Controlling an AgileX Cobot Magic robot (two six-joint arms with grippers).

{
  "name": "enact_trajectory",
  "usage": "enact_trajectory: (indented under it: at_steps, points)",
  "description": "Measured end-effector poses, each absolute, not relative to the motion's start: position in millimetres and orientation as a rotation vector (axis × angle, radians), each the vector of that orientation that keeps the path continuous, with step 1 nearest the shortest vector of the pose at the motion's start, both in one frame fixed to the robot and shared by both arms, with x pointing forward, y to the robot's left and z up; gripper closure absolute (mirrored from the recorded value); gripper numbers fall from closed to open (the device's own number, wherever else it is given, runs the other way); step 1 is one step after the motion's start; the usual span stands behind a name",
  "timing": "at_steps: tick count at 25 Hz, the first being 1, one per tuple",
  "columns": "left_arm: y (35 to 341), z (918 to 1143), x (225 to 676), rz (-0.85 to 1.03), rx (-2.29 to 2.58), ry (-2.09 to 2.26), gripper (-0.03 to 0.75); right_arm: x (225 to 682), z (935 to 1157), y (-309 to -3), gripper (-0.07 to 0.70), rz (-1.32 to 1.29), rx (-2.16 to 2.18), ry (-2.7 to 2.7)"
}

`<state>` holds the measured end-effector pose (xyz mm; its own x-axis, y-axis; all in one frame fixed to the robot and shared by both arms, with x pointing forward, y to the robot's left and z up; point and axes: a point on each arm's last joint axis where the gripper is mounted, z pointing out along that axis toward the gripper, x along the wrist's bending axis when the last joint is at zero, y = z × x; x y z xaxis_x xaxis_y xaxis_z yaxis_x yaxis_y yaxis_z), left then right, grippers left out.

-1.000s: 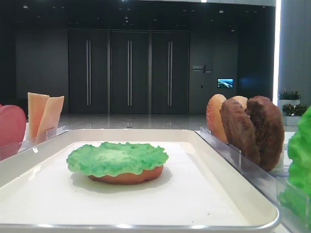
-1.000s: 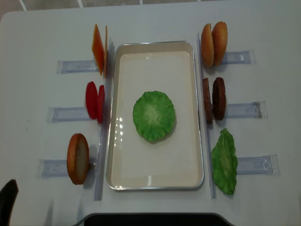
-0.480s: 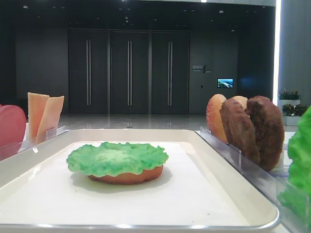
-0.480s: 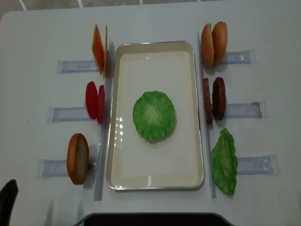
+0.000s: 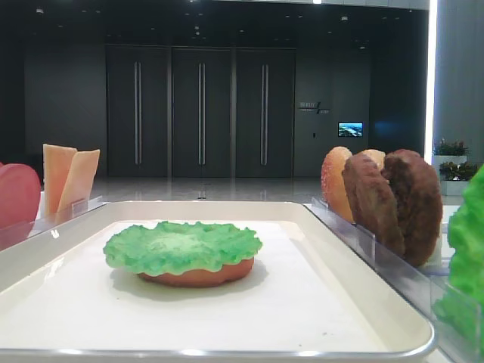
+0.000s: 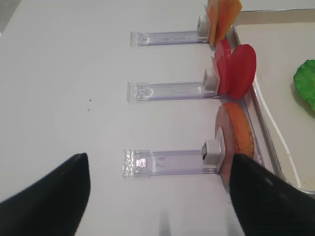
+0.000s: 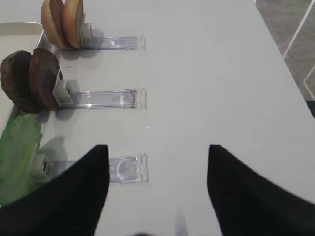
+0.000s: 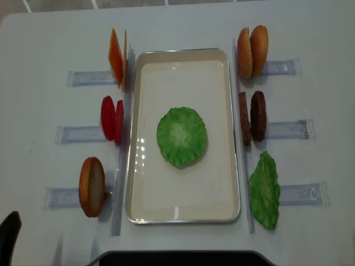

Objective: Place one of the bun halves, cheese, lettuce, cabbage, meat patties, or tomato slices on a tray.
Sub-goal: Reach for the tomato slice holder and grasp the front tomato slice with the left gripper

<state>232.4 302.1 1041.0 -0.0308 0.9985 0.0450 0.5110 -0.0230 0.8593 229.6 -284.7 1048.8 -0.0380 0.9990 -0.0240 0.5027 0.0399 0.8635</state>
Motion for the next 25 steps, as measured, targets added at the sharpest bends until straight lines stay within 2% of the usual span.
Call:
enact_trajectory:
  at_steps: [7,12,17,22,25]
  points:
    - [311,1042,232,1.066,1.587,1.673,0.024,230,1049,-285,0.216,0.909,1.544,1.626]
    - [314,1045,244,1.031,1.631,1.746,0.041,230,1049,-285,0.216,0.91,1.545,1.626]
    - [314,1056,318,0.801,1.708,1.922,0.067,230,1049,-285,0.216,0.91,1.545,1.626]
    - [316,1052,415,0.559,1.86,2.082,0.071,230,1049,-285,0.216,0.91,1.545,1.626]
    - [318,1050,469,0.485,1.911,2.121,0.072,230,1049,-285,0.216,0.91,1.545,1.626]
